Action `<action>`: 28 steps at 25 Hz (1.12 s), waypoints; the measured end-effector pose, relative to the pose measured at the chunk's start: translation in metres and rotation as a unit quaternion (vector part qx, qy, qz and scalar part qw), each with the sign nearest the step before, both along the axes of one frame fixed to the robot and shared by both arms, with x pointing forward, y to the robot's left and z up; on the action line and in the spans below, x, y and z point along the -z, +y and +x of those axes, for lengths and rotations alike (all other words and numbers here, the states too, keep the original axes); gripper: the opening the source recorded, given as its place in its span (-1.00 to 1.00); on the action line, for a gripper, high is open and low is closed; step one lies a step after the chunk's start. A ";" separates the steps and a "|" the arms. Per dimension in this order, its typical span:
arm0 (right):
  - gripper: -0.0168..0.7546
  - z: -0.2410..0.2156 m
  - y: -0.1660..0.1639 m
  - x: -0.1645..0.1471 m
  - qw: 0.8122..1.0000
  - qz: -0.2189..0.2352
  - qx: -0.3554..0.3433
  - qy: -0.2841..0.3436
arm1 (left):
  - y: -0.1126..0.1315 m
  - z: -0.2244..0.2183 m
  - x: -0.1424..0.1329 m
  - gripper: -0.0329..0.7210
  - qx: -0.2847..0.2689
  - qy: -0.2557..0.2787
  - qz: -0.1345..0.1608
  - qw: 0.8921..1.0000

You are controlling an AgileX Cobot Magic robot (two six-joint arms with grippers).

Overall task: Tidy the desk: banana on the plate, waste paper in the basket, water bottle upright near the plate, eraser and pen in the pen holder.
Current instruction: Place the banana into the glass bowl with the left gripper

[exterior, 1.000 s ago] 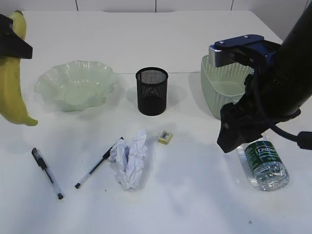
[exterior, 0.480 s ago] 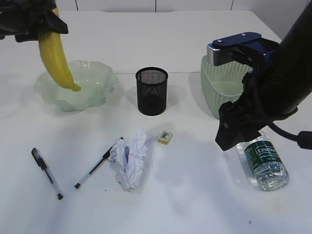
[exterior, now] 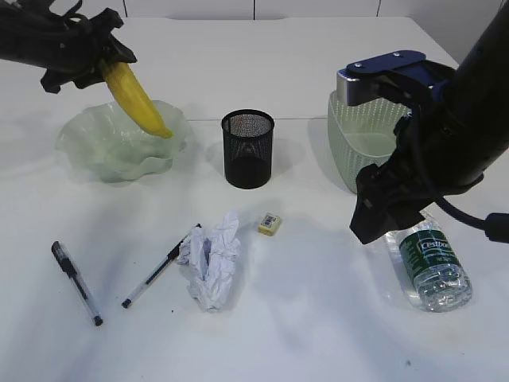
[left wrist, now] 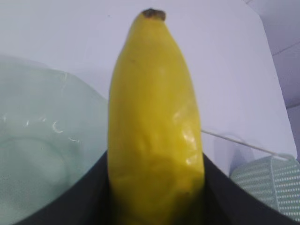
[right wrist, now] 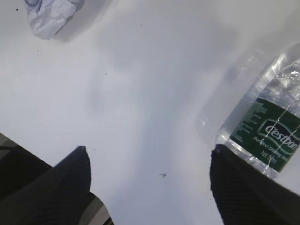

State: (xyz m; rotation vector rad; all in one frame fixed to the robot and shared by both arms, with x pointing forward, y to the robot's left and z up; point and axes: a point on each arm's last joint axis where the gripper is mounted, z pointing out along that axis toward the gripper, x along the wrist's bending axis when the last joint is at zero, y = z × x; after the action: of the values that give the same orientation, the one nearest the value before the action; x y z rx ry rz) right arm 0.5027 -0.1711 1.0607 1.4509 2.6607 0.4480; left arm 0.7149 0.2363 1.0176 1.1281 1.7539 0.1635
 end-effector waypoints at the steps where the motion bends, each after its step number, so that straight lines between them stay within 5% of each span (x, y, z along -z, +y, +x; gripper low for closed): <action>1: 0.57 0.000 0.000 0.000 1.000 0.000 0.000 0.000 | 0.000 0.003 0.006 -0.10 -0.011 0.005 -0.011 1.000; 14: 0.57 0.000 0.000 0.000 1.000 0.000 -0.001 -0.001 | 0.012 0.019 0.042 -0.10 -0.090 0.035 -0.076 0.992; 28: 0.57 0.002 0.001 -0.001 1.000 0.005 0.001 -0.014 | 0.021 0.019 0.042 -0.07 -0.092 0.042 -0.092 0.991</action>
State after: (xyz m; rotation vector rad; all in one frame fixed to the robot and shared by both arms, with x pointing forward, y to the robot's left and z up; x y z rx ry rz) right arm 0.5052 -0.1702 1.0614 1.4396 2.6387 0.4798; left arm 0.7339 0.2569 0.9755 0.8505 1.9051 0.0639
